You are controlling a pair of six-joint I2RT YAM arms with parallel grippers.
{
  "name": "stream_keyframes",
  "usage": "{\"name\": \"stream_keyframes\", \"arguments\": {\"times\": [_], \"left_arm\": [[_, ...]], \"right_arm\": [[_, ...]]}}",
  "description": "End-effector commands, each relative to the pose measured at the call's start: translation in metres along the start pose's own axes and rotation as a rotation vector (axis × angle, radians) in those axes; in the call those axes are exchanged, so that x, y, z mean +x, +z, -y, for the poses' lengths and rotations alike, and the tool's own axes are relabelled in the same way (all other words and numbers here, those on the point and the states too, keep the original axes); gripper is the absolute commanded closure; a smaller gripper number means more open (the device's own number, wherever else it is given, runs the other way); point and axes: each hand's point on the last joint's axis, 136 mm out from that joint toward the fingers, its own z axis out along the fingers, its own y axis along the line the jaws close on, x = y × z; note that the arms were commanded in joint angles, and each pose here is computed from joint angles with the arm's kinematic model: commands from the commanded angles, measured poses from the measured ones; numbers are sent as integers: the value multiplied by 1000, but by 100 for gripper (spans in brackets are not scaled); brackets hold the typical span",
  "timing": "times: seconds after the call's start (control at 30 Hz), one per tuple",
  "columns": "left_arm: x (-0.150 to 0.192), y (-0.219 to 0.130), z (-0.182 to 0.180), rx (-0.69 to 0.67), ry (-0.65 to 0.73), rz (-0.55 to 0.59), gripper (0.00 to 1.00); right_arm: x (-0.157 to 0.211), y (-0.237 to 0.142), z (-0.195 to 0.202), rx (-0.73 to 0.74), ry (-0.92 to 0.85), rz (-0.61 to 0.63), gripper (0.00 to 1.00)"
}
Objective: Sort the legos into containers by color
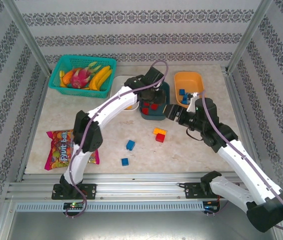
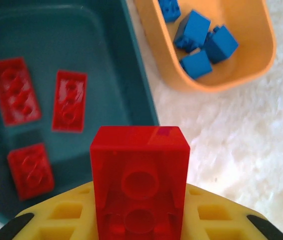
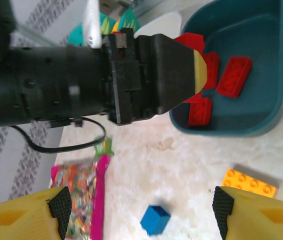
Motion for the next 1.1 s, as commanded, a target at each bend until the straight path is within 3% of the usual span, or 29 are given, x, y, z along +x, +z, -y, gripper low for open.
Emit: {"name": "stream_keyframes", "arguments": {"times": [0.0,0.33,0.57,0.7,0.87,1.07], "left_arm": [[8,36,-6,45,-21,-102,70],[-4,87,-4,220,-106,-113,65],[15,104,-13,200,-119,-178,60],[17,109,-19,191,-145,-187,50],[12,105,-17,204,-154,-176,46],[-10,72,-6,217,-149,-113,42]], "right_arm": [[-30,-2,-13,-69,50,89,23],[-56,10,31,10,199,166,23],[-49,19,39,30,222,131,23],[-48,19,39,25,227,129,23],[-49,18,34,21,200,114,23],[-39,15,24,49,96,61,24]]}}
